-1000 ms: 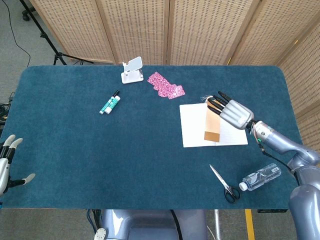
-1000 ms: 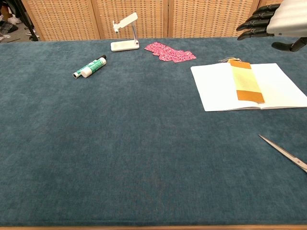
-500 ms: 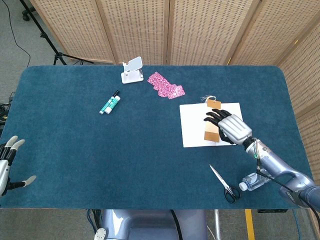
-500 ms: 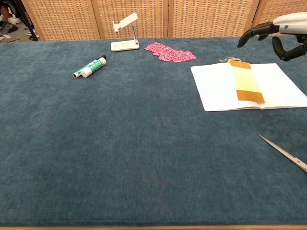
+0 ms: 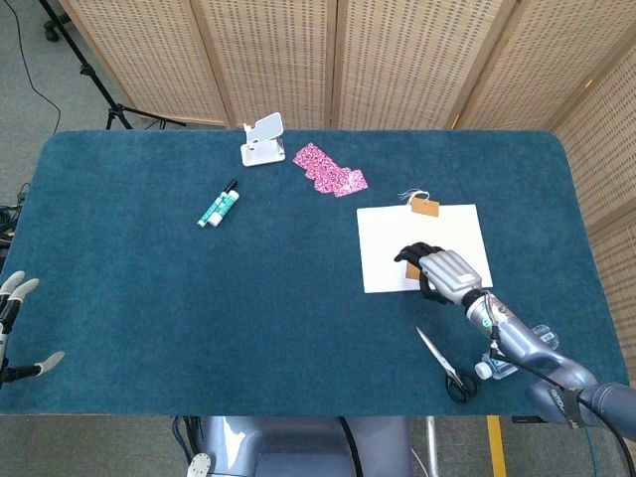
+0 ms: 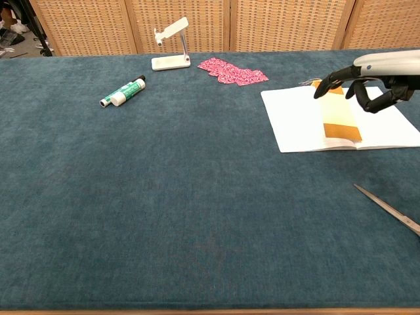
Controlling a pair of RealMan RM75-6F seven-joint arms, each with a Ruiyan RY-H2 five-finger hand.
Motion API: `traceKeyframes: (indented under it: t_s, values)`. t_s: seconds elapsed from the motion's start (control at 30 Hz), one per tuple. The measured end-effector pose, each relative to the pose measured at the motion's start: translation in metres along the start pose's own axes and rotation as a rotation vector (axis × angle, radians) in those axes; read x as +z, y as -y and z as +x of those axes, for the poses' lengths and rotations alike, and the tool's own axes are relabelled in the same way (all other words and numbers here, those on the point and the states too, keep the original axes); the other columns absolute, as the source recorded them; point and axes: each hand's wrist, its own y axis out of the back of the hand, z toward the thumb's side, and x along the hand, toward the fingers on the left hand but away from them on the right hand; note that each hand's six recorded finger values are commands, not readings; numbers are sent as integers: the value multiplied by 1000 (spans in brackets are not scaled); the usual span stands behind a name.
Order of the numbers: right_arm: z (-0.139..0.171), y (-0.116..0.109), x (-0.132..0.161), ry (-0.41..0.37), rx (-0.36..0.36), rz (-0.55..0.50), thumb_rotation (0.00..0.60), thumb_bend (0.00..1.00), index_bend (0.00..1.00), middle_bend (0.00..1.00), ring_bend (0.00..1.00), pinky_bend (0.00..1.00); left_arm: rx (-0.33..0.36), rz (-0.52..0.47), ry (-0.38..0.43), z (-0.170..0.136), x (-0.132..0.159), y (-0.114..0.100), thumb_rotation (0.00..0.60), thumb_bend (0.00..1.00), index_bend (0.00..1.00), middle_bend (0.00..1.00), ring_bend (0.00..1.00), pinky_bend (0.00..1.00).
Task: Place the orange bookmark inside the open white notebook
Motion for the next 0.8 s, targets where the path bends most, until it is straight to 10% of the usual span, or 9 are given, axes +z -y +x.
traceKeyframes:
  t_s: [0.8]
  values:
    - [1,41,-31,89,57,-4,600,1000,195,165,113,195,-5,6,4,-1,1,1,600,0,0,0,0,0]
